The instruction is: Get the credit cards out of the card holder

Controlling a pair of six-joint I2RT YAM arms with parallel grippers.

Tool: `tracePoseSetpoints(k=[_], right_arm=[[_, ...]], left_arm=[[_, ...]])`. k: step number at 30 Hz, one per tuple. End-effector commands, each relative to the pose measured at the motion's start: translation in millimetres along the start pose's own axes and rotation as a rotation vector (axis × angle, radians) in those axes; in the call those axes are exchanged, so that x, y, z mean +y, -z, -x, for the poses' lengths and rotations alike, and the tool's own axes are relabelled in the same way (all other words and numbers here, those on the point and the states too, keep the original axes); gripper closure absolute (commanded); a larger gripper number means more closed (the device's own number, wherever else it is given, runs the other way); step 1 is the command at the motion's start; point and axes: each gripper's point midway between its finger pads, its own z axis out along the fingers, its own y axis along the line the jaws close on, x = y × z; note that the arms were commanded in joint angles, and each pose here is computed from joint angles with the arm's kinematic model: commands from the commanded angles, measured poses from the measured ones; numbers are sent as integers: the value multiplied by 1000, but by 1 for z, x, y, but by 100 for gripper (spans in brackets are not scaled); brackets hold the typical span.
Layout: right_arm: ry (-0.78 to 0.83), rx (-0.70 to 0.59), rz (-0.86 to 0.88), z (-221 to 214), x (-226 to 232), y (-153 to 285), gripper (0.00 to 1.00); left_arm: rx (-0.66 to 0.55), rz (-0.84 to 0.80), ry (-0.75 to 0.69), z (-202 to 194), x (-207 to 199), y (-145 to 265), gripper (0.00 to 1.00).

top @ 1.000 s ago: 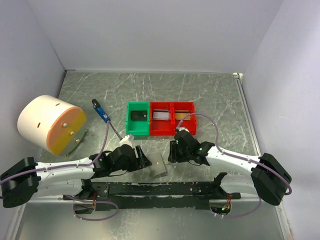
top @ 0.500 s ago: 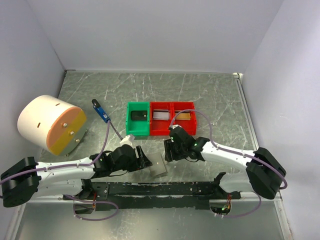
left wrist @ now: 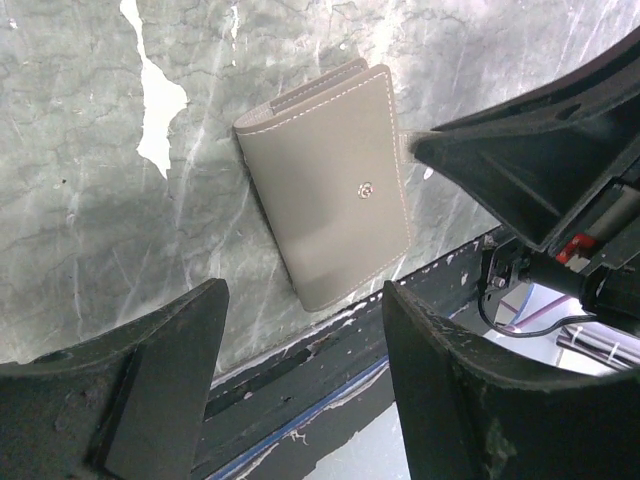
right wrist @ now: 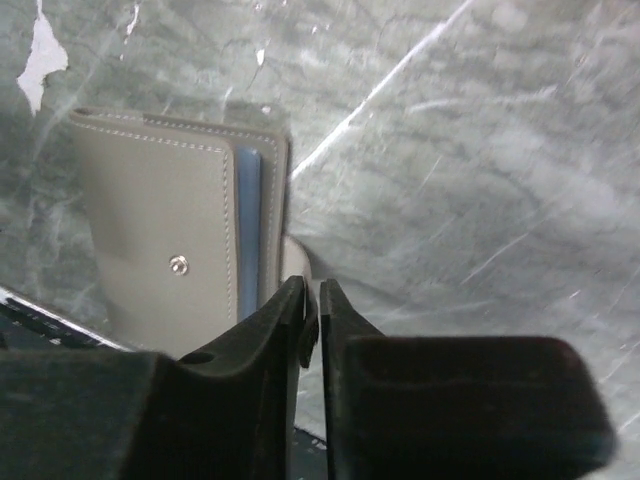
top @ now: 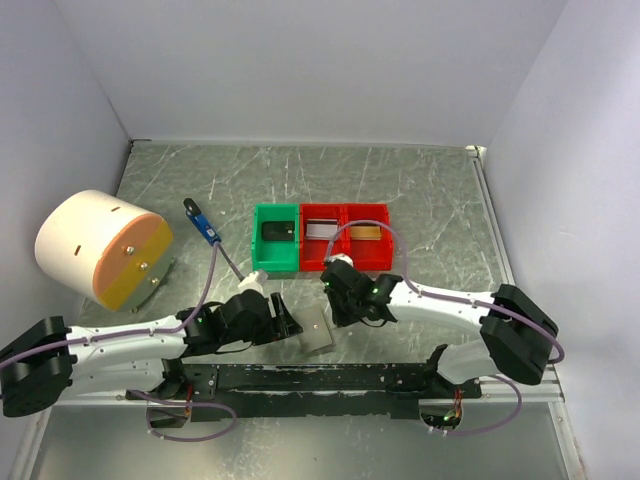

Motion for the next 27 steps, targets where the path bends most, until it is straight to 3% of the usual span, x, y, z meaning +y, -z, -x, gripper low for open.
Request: tracePoseSetpoints(k=[1, 2, 7, 12, 17, 27], right_arm=[[-32, -11, 30, -8, 6, 11, 95], [-51, -30, 47, -6, 8, 15, 100], [-132, -140, 140, 13, 22, 38, 100], [-178, -209, 291, 29, 47, 62, 100], [-196, -206, 448, 32, 74, 72, 100], [-211, -216, 581, 50, 107, 67, 100]], left_arm=[[-17, -35, -11, 6, -13, 7, 25], [-19, -38, -10, 6, -13, 8, 25], [-43, -51, -5, 10, -14, 13, 18], [-63, -58, -1, 14, -12, 20, 0], [-84, -94, 15, 17, -14, 26, 1], [-140, -176, 47, 25, -19, 39, 1]])
